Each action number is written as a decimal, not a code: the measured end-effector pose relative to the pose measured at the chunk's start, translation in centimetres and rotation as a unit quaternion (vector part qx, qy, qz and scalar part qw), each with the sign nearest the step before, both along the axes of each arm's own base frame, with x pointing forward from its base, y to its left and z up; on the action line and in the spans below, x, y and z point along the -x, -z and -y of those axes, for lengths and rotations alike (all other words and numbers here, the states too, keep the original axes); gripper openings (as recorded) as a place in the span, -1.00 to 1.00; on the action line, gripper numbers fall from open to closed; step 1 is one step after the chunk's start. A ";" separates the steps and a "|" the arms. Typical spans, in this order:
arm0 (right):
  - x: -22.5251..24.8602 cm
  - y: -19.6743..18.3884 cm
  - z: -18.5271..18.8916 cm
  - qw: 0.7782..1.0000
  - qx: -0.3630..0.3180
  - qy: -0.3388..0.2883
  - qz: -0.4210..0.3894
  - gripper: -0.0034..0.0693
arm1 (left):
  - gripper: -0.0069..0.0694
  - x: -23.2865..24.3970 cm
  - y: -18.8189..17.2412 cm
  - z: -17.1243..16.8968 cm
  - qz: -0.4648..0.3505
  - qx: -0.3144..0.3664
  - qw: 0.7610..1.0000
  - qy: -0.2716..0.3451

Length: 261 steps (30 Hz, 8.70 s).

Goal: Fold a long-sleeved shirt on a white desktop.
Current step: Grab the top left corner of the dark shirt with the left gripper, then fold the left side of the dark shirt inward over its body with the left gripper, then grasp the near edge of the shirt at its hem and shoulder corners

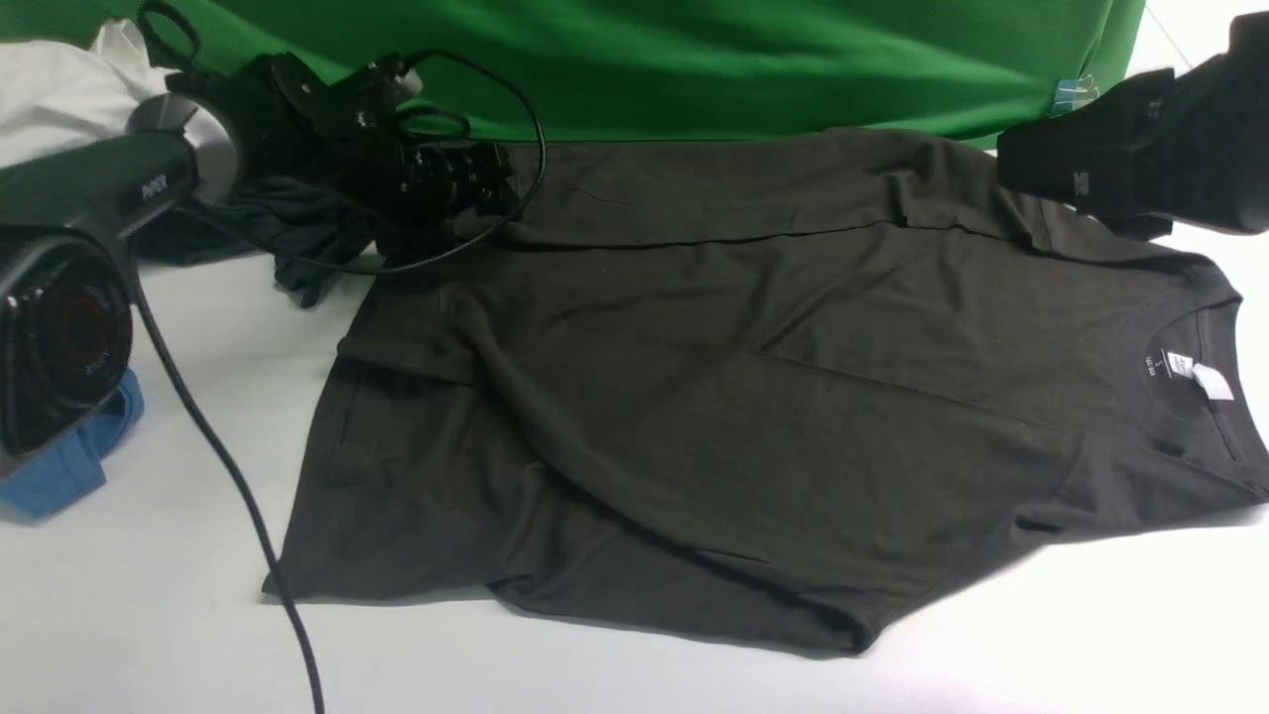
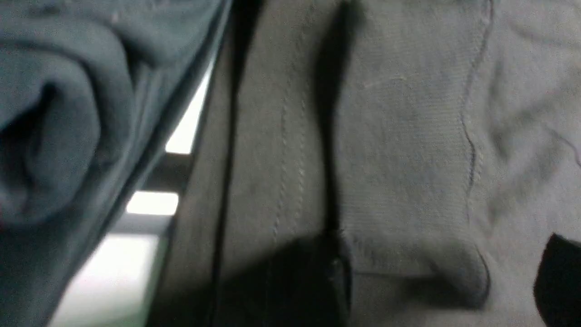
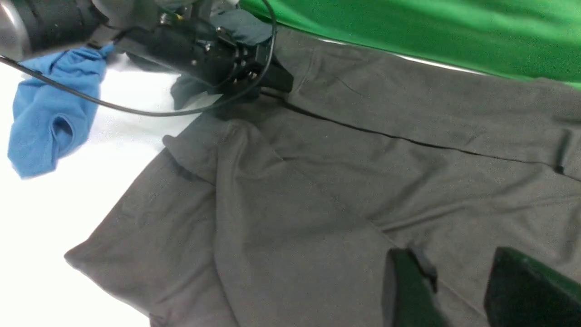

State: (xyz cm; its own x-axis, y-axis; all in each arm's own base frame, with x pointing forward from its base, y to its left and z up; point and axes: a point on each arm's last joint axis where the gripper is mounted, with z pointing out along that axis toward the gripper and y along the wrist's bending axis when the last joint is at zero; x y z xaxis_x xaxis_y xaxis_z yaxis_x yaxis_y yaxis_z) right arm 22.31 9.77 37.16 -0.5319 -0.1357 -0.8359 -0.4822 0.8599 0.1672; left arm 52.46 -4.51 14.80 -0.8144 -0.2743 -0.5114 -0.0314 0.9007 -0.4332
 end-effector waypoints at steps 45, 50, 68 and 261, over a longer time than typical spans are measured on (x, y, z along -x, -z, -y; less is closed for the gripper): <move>0.3 0.3 -0.1 1.000 -0.004 -0.003 -0.025 -0.24 | 0.22 -0.2 -0.1 -0.7 0.013 -0.050 0.999 0.002; 0.3 0.3 -0.1 1.000 -0.004 -0.003 -0.026 -0.24 | 0.26 -0.5 0.2 -0.5 0.028 -0.042 0.999 0.008; 0.4 0.4 -0.1 0.999 -0.002 -0.006 -0.034 -0.24 | -0.75 -0.6 0.1 -0.3 0.046 -0.043 0.998 0.028; 0.6 22.9 -8.5 0.852 0.403 -0.328 -0.068 -0.26 | -0.74 26.2 -4.1 -4.6 -0.183 -0.128 0.975 0.007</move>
State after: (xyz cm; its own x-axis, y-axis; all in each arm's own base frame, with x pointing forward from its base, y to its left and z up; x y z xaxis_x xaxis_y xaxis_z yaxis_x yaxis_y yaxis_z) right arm 21.67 18.26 14.29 -0.2060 -0.9413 -0.2674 -0.9261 0.2758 -0.2574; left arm 26.29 0.12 18.89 -0.9579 -0.1633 -0.2362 -0.1281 0.9792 -0.1573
